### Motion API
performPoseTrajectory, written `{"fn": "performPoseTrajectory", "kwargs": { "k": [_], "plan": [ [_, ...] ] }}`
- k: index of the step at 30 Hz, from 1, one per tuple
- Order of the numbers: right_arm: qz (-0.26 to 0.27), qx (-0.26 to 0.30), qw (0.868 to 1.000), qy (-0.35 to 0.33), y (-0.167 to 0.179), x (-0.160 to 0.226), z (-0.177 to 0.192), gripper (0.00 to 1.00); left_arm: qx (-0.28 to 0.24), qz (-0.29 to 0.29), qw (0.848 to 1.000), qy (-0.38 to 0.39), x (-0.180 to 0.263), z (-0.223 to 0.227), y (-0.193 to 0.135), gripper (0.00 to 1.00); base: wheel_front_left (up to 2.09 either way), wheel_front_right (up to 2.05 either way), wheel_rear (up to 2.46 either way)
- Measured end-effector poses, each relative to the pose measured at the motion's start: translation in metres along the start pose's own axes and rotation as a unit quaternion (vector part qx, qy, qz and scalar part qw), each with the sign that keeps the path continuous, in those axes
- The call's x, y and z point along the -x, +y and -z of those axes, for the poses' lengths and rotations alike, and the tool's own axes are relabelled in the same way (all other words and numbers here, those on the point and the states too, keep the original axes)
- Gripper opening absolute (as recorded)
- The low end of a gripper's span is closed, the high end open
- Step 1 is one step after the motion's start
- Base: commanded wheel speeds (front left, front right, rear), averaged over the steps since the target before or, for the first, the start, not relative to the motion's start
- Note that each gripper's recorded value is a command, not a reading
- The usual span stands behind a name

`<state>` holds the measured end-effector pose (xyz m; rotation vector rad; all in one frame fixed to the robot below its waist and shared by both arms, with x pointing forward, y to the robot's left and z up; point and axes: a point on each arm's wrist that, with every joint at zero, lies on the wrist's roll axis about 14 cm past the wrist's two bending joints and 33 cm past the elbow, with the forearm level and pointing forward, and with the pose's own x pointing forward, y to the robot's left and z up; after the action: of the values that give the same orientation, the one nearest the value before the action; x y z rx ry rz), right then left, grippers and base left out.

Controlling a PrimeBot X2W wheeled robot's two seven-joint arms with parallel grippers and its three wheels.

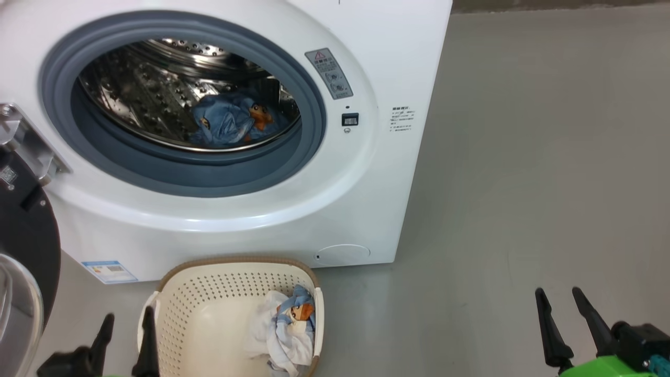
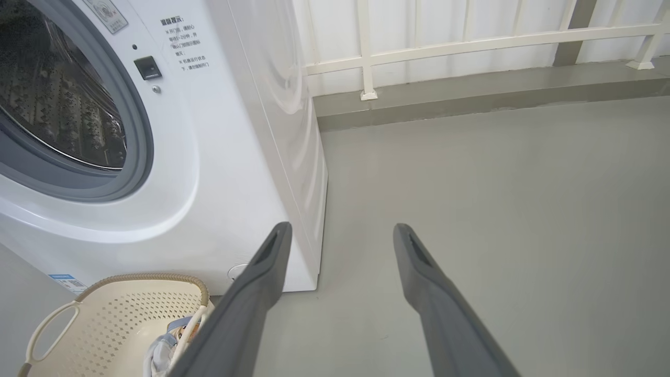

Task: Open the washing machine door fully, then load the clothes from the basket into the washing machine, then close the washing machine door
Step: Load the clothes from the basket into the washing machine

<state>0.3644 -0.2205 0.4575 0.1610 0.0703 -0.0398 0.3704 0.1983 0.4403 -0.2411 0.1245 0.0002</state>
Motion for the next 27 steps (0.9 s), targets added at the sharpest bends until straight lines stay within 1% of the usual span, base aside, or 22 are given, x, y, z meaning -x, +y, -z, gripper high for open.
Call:
{"fn": "performPoseTrajectory", "kwargs": {
  "k": [4,8,27],
  "plan": [
    [0.008,0.0,1.0,0.004,-0.005,0.009,0.003,1.0,0.001,-0.014,1.0,0.0,0.013,0.002,0.009,1.0,0.0,0.0,0.0],
    [0.012,-0.002,1.0,0.001,-0.007,0.011,0.001,1.0,0.003,-0.02,1.0,-0.002,0.018,0.002,0.011,1.0,0.0,0.0,0.0],
    [0.016,-0.006,1.0,0.011,-0.007,0.01,0.008,1.0,0.007,-0.021,1.0,0.01,0.015,0.011,0.007,1.0,0.0,0.0,0.0]
  ]
}}
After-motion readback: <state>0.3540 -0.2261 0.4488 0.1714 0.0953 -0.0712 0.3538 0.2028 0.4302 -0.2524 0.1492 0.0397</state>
